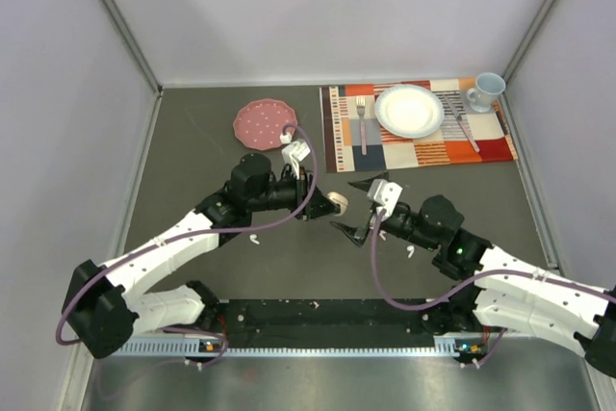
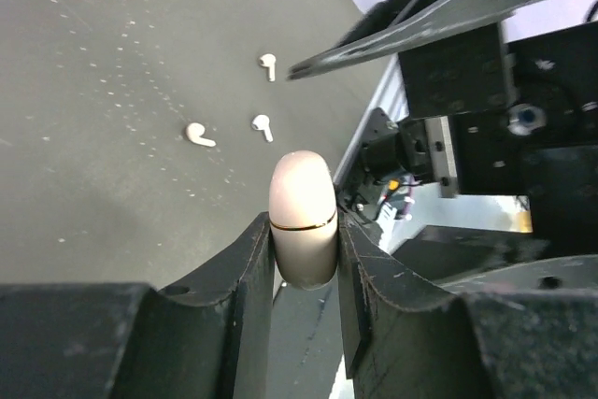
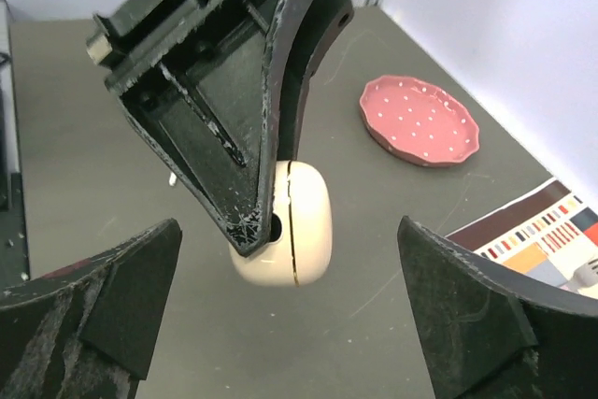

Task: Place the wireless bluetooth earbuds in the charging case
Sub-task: Pass from the right arm to the left, then pass from the left arm to the right

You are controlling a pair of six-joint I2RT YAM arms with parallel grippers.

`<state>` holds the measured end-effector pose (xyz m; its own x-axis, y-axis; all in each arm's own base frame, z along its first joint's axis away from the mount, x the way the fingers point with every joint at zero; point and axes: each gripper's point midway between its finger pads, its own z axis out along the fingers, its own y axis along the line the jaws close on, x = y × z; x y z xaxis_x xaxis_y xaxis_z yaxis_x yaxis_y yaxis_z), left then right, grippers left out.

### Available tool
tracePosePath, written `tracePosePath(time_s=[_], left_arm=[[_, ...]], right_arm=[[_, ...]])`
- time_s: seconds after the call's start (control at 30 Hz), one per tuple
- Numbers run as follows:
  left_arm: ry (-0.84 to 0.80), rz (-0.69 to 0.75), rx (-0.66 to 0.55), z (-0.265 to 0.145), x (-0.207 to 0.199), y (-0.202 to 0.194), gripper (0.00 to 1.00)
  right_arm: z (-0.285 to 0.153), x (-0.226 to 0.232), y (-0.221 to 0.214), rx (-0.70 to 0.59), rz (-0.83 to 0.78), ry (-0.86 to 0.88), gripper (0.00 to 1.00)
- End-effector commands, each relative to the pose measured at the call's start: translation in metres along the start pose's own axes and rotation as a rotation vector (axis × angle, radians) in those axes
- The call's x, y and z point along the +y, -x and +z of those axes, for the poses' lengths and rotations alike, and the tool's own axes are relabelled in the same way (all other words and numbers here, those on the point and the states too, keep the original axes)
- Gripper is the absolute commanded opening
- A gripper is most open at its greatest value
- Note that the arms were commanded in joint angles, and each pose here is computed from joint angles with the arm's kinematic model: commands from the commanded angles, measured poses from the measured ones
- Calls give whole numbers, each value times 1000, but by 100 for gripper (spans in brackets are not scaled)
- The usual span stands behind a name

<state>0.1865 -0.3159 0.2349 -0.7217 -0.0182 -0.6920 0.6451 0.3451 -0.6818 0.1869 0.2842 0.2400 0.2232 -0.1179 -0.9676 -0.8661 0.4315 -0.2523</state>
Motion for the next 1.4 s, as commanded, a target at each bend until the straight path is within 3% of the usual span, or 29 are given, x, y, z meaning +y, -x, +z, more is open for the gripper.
tracePosePath(time_s=[0.0,0.13,0.27,0.3,0.5,0.73,0.93,1.0,1.37], left_arm=[[44,174,-143,-15,-8,33,0],[138,373,-325,-48,-7,58,0],[144,540,-517,-77,-20,78,0],[127,613,-573,-89,-30,82,0],[63,792,-745,-113,-44,76,0],[41,834,-773,-118,-44,66,0],[-2,863,-757,-114,-49,61,0],[-14,863,-748,-112,-51,60,0],[-23,851,-747,-110,-50,59,0]], right_arm=[[-11,-10,51,-155,154,-67,99],[-26,-30,71,-196,439,-208,99],[-29,-48,97,-149,665,-286,99],[-22,-46,81,-66,698,-298,99],[6,-29,108,0,892,-161,99],[22,-16,117,25,1170,-85,97],[35,9,126,10,1374,122,93],[41,7,131,-28,1404,165,90],[56,21,129,29,1513,291,82]])
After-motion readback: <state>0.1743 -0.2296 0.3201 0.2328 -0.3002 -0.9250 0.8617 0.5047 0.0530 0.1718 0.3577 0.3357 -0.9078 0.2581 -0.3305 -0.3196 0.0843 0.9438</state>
